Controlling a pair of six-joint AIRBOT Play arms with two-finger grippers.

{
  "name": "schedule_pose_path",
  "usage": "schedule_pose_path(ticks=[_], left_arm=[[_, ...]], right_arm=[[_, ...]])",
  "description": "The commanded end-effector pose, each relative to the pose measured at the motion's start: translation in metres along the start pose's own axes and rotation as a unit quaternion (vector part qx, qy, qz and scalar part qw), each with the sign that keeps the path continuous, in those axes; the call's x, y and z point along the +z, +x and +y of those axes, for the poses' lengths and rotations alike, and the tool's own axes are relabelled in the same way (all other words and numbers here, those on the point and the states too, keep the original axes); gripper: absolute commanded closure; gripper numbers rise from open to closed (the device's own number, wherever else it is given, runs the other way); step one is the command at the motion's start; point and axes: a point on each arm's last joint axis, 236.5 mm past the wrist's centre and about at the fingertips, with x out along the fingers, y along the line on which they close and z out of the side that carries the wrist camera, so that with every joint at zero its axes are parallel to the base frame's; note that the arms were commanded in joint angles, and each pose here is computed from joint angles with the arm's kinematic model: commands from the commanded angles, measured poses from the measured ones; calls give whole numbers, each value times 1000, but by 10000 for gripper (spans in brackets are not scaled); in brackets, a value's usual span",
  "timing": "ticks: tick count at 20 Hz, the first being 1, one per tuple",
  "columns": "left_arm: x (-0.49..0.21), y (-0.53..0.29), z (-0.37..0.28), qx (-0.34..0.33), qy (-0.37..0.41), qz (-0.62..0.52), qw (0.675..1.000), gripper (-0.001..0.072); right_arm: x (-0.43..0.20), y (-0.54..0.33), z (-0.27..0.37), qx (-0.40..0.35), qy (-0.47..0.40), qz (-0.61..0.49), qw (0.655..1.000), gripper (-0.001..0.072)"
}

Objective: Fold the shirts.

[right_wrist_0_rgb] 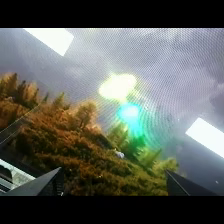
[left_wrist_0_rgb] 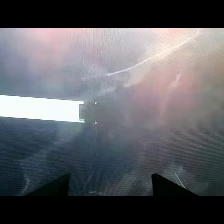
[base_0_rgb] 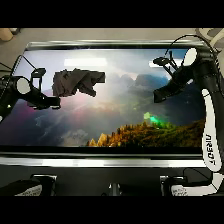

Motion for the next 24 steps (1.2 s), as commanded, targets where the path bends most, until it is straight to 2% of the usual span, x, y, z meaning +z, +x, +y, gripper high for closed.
schedule_pose_path(ticks=[1,15,20,24], left_arm=[[0,0,0,0,0,0,1000,78],[0,0,0,0,-1,0,1000,78],[20,9,-5,-10,-1,-33,999,78],[17,24,-5,-6,-1,-15,1000,79]], right_arm=[[0,0,0,0,0,0,1000,22],[0,0,0,0,0,0,1000,22],[3,0,-1,-2,0,-5,1000,22],[21,-1,-13,-27,0,-45,999,22]])
